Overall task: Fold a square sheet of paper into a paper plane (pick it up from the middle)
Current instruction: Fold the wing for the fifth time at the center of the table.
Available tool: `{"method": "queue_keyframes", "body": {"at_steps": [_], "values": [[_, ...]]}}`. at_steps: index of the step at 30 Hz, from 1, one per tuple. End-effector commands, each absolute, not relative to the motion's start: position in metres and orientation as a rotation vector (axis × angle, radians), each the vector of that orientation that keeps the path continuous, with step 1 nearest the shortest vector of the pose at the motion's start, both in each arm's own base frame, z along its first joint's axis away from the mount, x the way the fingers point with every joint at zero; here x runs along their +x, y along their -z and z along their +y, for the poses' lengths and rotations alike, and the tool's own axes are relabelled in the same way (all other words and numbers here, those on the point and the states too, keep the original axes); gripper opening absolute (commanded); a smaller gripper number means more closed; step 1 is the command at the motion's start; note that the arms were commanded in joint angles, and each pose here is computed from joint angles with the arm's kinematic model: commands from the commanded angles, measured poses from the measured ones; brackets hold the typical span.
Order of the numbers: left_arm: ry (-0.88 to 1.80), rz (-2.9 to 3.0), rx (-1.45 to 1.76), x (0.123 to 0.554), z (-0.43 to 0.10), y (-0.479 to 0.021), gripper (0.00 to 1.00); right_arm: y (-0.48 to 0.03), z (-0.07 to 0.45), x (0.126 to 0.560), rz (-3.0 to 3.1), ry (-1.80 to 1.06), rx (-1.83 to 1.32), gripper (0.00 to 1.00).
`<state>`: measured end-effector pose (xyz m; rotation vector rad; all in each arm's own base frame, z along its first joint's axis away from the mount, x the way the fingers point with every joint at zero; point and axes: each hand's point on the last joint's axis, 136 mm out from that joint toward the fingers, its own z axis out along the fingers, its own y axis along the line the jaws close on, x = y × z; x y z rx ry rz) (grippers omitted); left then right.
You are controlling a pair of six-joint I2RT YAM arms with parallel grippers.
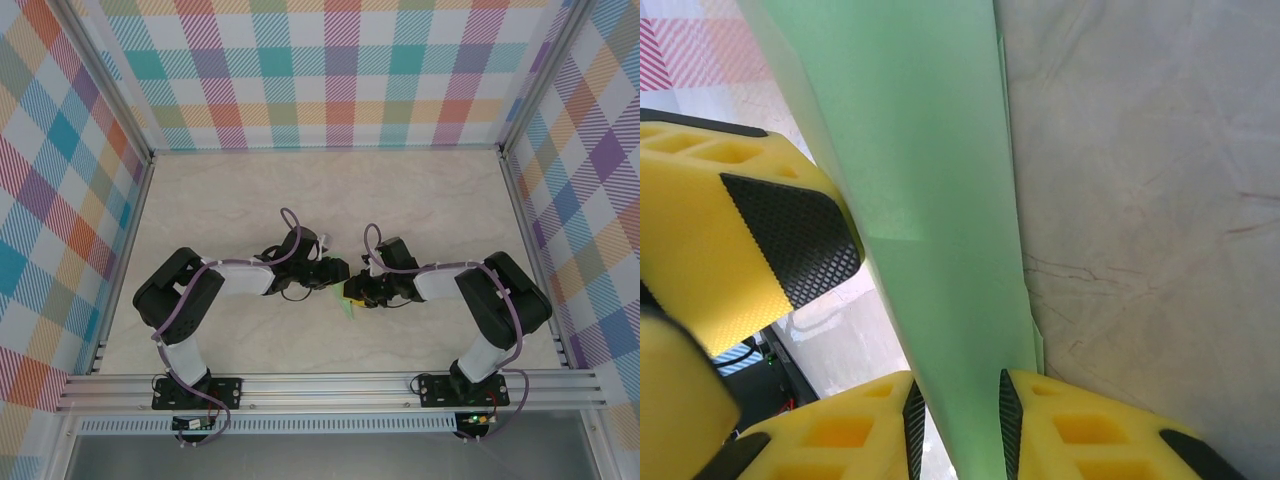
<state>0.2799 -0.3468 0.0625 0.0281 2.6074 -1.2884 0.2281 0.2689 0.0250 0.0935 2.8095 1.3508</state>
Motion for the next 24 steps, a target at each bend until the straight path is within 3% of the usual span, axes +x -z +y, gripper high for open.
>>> {"method": "queue_keyframes", "body": {"at_steps": [1,14,24], "values": [[1.29,2.614,0.092,0.276,-0.352,-0.064,0.39,-0.036,0.278,0.239,2.754,-1.385,0.071,0.29],[1.268,2.624,0.076,0.276,-0.349,-0.065,0.39,-0.032,0.282,0.235,2.752,-1.425,0.038,0.13],[1.278,2.578,-0.044,0.289,-0.335,-0.09,0.43,-0.006,0.275,0.221,2.822,-1.422,0.099,0.08]]}}
